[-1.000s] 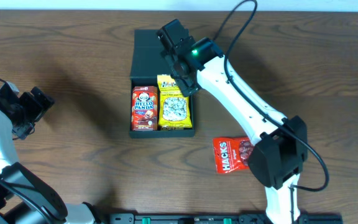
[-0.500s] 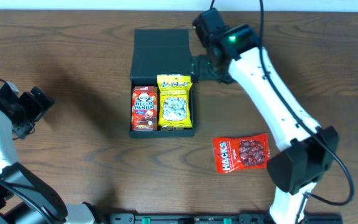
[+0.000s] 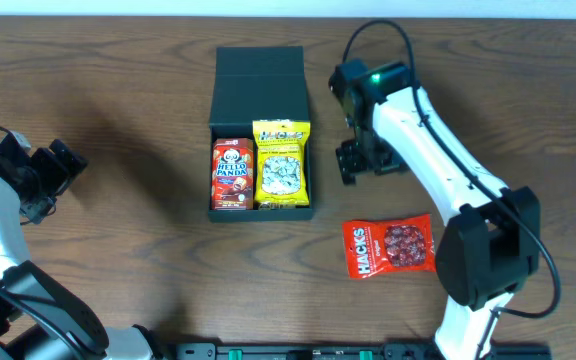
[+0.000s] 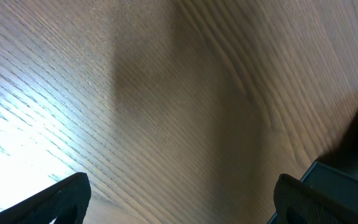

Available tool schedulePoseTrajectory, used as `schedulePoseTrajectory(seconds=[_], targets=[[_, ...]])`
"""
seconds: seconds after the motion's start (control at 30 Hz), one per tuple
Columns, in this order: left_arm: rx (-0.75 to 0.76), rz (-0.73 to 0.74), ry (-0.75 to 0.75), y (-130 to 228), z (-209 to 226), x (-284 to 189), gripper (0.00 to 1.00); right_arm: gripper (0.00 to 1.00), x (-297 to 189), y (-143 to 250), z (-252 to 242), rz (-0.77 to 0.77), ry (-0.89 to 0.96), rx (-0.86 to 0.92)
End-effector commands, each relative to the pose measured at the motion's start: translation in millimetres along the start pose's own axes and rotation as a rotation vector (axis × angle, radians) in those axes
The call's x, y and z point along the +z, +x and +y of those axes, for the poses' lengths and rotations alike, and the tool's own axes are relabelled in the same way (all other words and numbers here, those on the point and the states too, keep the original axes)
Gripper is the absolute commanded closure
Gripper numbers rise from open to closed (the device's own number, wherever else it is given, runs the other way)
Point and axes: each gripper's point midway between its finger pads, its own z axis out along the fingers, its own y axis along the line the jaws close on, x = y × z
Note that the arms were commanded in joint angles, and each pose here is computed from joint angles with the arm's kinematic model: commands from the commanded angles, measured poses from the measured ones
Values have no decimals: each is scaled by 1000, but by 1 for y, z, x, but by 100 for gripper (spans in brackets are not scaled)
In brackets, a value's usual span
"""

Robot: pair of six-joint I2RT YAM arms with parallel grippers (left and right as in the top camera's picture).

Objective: Pack container
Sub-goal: 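Move the right gripper to the red Hacks bag on the table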

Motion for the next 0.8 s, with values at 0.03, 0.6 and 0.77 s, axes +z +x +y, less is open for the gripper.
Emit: schedulePoseTrajectory(seconds=[0.03, 0.6, 0.77], targets=[[10, -28, 6, -7, -5, -9, 5, 17, 12, 16, 14, 33, 31, 51], [19, -22, 5, -5, -4, -9, 5, 19, 33, 71, 56, -112, 204, -48], [20, -25, 6, -6, -4, -9, 5, 21, 42, 90, 53, -173, 152, -49]])
